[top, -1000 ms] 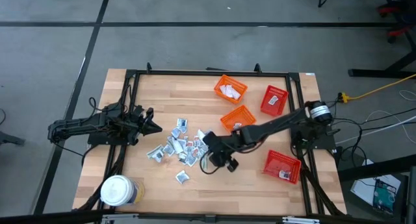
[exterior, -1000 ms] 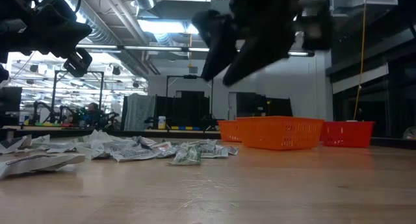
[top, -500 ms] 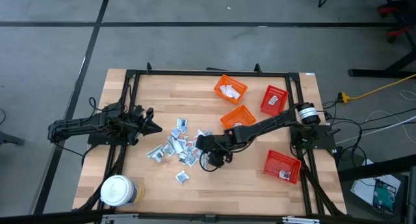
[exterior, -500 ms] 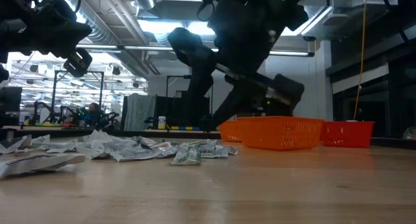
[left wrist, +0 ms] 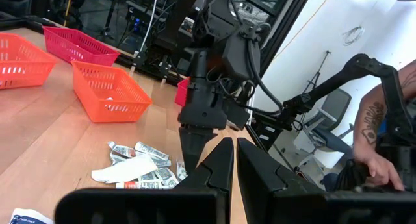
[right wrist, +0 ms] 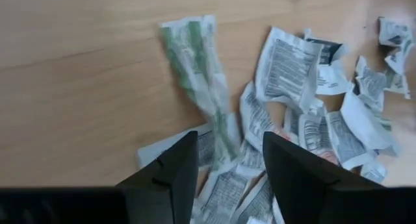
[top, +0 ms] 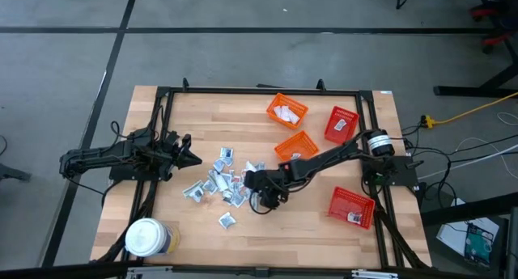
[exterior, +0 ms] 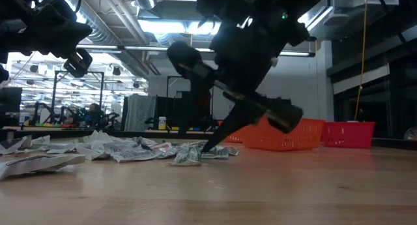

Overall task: Pick & Place First Aid Supplies
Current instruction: Put the green bandage pack into the top orange bin

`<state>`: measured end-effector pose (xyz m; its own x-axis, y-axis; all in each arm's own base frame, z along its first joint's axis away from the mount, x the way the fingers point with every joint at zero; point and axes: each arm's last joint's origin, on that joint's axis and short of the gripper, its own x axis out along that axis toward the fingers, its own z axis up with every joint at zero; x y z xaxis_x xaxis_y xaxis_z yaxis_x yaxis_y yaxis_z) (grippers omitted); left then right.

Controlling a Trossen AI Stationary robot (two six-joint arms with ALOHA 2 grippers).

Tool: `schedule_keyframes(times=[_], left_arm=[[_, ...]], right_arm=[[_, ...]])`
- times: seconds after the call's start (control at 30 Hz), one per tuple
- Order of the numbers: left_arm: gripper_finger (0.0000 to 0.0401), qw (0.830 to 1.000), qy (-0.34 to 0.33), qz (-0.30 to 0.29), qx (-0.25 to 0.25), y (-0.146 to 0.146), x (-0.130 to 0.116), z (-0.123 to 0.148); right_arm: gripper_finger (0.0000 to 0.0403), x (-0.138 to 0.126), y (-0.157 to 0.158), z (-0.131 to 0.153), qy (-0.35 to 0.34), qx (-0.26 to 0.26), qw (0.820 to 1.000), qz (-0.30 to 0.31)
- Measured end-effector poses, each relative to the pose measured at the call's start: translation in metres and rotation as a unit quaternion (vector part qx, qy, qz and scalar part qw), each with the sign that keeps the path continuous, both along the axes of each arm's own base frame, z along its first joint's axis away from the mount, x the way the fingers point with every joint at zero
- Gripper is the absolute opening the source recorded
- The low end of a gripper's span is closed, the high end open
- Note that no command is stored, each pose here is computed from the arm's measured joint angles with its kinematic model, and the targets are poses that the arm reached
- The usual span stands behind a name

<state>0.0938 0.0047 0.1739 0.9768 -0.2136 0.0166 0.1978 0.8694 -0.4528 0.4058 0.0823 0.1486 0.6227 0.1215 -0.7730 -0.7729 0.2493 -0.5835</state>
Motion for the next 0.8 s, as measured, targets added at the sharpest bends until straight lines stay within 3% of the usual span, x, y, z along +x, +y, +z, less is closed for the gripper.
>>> schedule_keyframes(times=[0.27,0.63,0.8], left_arm=[[0.0016,1.0,0.0,0.0,0.0,0.0,0.0,0.0001],[0.0015,1.0,0.0,0.0,0.0,0.0,0.0,0.0],[0.0015,1.0,0.0,0.0,0.0,0.0,0.0,-0.0001]], right_arm=[[0.0155,0.0019,-0.0007,-0.0065,0.003,-0.001,1.0,-0.002],[0.0009,0.0018,-0.0027,-0.0075,0.007,0.0,1.0,-0.008],[0.0015,0.0027,-0.0064,-0.0074,0.01,0.02,0.999,-0.037]])
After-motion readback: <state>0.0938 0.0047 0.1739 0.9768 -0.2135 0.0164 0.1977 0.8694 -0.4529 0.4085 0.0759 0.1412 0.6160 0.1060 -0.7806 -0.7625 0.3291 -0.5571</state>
